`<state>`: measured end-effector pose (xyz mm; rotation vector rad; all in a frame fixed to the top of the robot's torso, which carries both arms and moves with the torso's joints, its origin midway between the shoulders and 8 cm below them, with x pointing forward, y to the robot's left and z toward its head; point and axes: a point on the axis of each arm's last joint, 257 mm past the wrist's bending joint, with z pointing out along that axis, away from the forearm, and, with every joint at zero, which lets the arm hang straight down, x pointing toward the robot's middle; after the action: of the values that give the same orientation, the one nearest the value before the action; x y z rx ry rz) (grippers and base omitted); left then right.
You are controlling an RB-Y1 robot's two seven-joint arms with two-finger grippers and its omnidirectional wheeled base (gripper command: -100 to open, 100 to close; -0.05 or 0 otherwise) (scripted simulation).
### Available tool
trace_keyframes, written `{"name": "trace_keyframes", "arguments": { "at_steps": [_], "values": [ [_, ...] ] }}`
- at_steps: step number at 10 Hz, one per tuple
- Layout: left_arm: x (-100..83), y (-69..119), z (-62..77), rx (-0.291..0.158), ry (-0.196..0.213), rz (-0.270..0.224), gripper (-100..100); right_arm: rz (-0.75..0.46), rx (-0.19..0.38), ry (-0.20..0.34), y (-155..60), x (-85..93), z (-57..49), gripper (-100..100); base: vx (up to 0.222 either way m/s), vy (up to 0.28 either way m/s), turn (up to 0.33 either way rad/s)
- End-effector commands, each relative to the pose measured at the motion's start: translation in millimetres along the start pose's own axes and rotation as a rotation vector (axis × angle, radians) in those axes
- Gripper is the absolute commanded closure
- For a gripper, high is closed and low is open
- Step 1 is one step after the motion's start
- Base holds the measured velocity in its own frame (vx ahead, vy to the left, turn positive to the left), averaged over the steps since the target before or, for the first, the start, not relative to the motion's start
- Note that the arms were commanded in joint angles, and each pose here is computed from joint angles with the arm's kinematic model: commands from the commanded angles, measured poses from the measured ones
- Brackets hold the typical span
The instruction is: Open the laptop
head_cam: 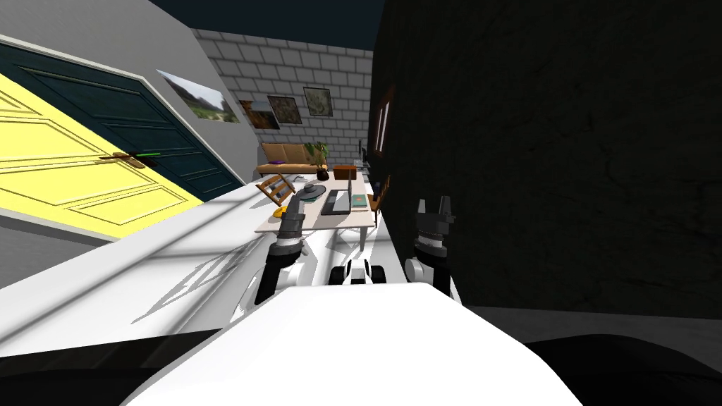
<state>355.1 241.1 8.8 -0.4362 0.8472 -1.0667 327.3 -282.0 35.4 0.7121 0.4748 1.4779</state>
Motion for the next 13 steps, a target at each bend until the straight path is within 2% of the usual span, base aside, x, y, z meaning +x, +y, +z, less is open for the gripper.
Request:
{"name": "trace_keyframes", "arguments": {
  "at_steps": [1, 7, 10, 13],
  "values": [
    [8.1, 27.0, 0.5, -0.056, 0.031, 0.041, -100, 0.0, 0.0, 0.0, 0, 0.0, 0.0, 0, 0.045, -0.089, -0.009],
    [24.3, 86.1, -7.5, -0.175, 0.08, 0.113, -100, 0.0, 0.0, 0.0, 0, 0.0, 0.0, 0, 0.048, -0.07, -0.006],
    [34.8, 127.2, -16.0, -0.262, 0.108, 0.156, -100, 0.0, 0.0, 0.0, 0, 0.0, 0.0, 0, 0.068, -0.097, -0.008],
    [41.1, 150.6, -22.0, -0.314, 0.124, 0.178, -100, 0.0, 0.0, 0.0, 0, 0.0, 0.0, 0, 0.047, -0.073, -0.004]
  ]
}}
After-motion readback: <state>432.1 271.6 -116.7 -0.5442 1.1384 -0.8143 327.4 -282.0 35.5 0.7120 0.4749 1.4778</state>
